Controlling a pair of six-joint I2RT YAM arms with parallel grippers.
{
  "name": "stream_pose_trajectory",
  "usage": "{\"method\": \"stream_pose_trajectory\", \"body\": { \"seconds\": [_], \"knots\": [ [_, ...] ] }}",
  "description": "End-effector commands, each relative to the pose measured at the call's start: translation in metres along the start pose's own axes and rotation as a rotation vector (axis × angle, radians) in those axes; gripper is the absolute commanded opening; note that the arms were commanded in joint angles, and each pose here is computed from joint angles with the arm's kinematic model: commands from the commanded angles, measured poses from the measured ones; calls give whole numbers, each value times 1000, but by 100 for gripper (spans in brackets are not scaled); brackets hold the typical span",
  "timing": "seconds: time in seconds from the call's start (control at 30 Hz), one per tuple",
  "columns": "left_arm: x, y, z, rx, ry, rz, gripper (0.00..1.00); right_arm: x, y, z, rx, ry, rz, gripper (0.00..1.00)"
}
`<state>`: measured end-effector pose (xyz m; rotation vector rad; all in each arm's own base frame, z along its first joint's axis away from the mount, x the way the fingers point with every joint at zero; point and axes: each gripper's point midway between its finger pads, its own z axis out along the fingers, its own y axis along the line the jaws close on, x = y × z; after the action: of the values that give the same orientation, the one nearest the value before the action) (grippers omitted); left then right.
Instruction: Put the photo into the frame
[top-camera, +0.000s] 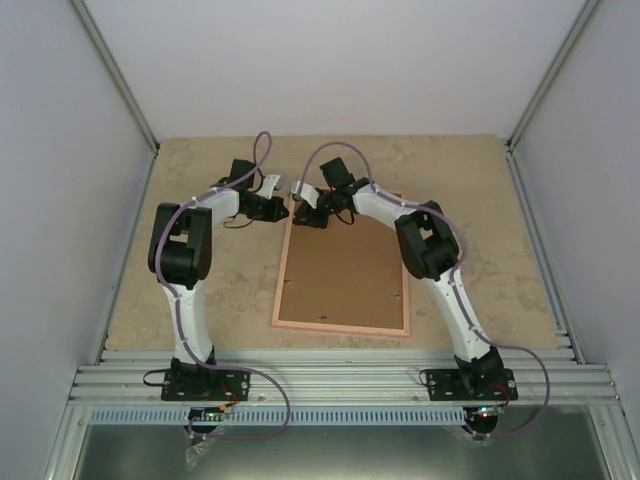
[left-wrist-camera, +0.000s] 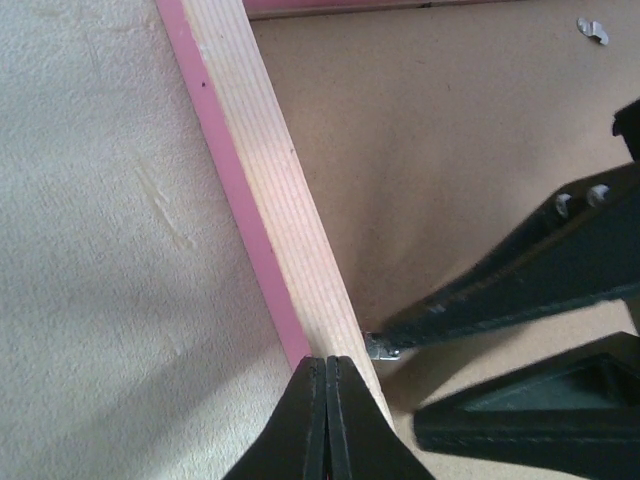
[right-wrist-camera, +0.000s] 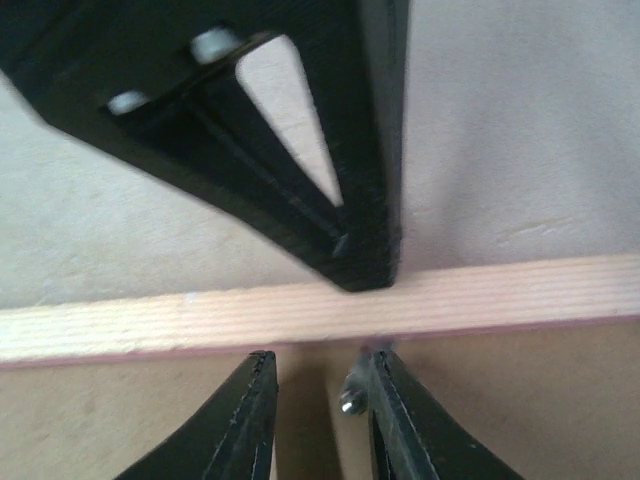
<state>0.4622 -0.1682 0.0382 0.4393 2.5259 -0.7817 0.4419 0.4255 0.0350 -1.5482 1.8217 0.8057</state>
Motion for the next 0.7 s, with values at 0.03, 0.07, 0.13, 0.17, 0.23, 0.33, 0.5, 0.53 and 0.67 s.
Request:
{"method": "stream_pose_trajectory", "body": {
  "seconds": [0.03,0.07,0.13,0.17,0.23,0.33,0.5,0.53,0.67],
  "knots": [
    [-5,8,-10,-28,-8,13,6,-37,27,-55,-101,-70,63,31],
    [-10,7,-18,-27,-23,24,9,-44,26,-71,-93,-90,71,31],
    [-21,-2,-38,-29,-55,72,17,-52,27,-100,-85,-123,88,32],
    [-24,-8,-47,-26,-64,103,21,-54,29,-112,-84,-133,96,32],
    [-24,-28,-65,8,-70,185,33,-46,42,-129,-96,-127,129,31],
    [-8,-61,-86,51,-30,334,54,-27,73,-143,-126,-103,168,30],
    [62,-119,-97,76,107,596,69,16,118,-153,-149,-50,240,27],
    [77,-131,-101,80,126,646,70,25,124,-153,-148,-36,253,26],
    [130,-165,-98,112,190,782,71,57,145,-148,-179,7,322,22]
  ]
}}
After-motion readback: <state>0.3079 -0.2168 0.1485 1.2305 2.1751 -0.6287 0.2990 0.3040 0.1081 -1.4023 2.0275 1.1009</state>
